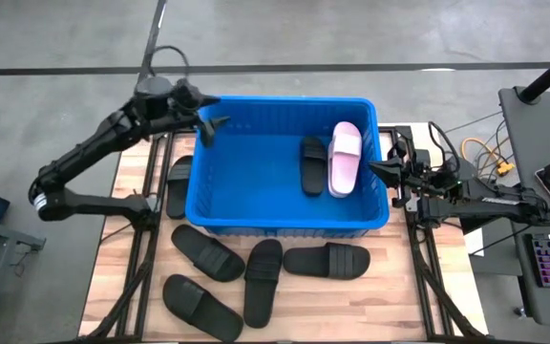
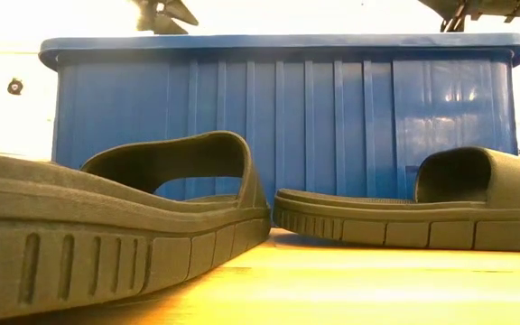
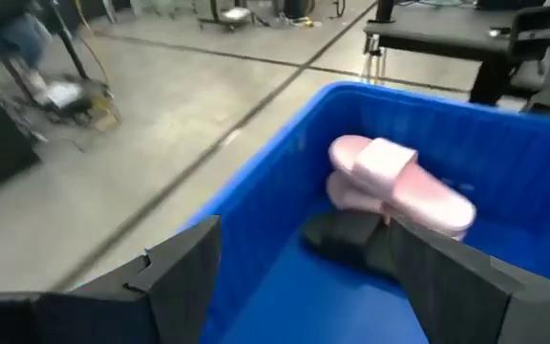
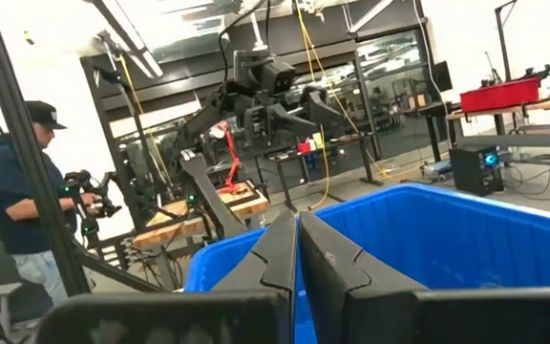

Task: Pick and place slides into bin
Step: Put the black slide into the blue bin

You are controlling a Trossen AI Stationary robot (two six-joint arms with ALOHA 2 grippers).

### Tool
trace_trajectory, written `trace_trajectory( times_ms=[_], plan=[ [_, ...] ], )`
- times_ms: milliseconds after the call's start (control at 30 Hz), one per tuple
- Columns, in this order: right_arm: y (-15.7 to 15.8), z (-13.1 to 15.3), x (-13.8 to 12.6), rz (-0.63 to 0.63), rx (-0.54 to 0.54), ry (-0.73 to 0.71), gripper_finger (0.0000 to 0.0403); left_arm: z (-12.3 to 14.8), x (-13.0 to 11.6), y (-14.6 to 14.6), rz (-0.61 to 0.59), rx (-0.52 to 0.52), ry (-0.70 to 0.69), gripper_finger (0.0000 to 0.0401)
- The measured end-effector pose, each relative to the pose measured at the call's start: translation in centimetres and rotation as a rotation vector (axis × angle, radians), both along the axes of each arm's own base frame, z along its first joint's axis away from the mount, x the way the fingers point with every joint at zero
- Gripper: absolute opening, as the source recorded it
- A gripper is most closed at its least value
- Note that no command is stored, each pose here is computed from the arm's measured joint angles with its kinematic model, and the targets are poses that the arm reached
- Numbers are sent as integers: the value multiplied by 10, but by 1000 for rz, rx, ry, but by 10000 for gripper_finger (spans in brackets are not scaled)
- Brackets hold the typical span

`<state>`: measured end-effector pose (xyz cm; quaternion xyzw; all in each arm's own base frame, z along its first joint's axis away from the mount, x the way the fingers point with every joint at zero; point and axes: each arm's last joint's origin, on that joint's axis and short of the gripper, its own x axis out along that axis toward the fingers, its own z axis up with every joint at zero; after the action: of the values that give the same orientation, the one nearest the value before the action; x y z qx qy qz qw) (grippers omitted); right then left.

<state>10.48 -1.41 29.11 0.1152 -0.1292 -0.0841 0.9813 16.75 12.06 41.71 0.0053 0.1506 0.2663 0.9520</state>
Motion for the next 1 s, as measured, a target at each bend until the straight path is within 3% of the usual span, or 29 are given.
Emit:
trace_trajectory(
  times_ms=[133, 533, 1000],
  plan=[
    [0, 0, 0, 0, 0, 0, 9, -2, -20, -4, 41, 45, 78, 283],
    [0, 0, 0, -18, -4, 2, 9, -55, -38, -5, 240, -127, 531, 283],
    [-1, 0, 0, -17, 4, 2, 9, -65, -84, -40, 259, -236, 743, 283]
  ],
)
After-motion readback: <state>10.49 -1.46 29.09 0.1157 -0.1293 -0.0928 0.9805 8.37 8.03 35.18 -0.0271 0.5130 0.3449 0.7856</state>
